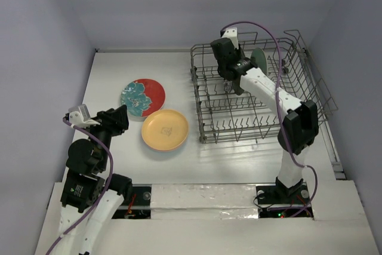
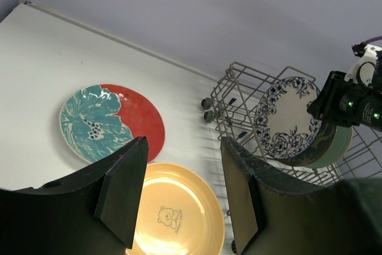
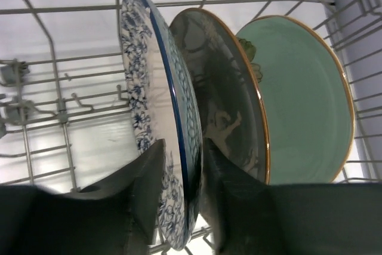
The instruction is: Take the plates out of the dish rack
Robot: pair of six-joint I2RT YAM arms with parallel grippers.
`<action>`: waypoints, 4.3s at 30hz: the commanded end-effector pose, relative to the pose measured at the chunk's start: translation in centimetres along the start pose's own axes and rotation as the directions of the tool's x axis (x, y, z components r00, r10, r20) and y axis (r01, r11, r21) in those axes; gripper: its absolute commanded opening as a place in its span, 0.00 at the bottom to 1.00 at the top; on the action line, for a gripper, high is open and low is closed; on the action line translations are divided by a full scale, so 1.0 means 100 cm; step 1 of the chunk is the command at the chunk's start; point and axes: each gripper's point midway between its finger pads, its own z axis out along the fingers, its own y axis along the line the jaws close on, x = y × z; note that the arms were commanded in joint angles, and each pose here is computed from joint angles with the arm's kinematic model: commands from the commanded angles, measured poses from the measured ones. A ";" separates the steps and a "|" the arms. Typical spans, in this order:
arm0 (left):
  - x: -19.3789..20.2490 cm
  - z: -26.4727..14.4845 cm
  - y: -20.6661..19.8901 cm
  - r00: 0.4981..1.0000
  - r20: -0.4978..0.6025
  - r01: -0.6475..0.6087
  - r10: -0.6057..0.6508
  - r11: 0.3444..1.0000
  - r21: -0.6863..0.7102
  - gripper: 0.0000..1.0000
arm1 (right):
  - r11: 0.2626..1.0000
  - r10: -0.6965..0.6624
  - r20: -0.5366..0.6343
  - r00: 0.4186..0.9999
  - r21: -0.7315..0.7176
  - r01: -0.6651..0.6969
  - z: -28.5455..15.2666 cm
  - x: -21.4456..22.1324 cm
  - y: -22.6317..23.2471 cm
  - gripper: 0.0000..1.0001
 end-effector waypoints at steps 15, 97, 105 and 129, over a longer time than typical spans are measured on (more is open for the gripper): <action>-0.011 -0.001 -0.008 0.999 0.041 0.008 -0.009 0.999 0.035 0.49 | 0.978 -0.132 0.149 0.980 0.181 0.104 -0.038 -0.087 -0.031 0.00; -0.011 -0.002 -0.006 0.999 0.041 0.011 -0.012 1.000 0.029 0.49 | 0.501 0.407 -0.373 0.834 -0.672 -0.545 -0.072 0.023 0.315 0.80; -0.009 -0.001 -0.005 0.999 0.034 0.009 -0.010 1.000 0.023 0.49 | 0.709 0.366 -0.172 0.915 -0.585 -0.394 -0.065 0.005 0.286 0.86; -0.007 -0.001 -0.008 1.000 0.028 0.003 -0.004 0.999 0.042 0.48 | 0.955 0.290 0.162 0.943 -0.112 -0.274 -0.060 -0.019 -0.071 0.55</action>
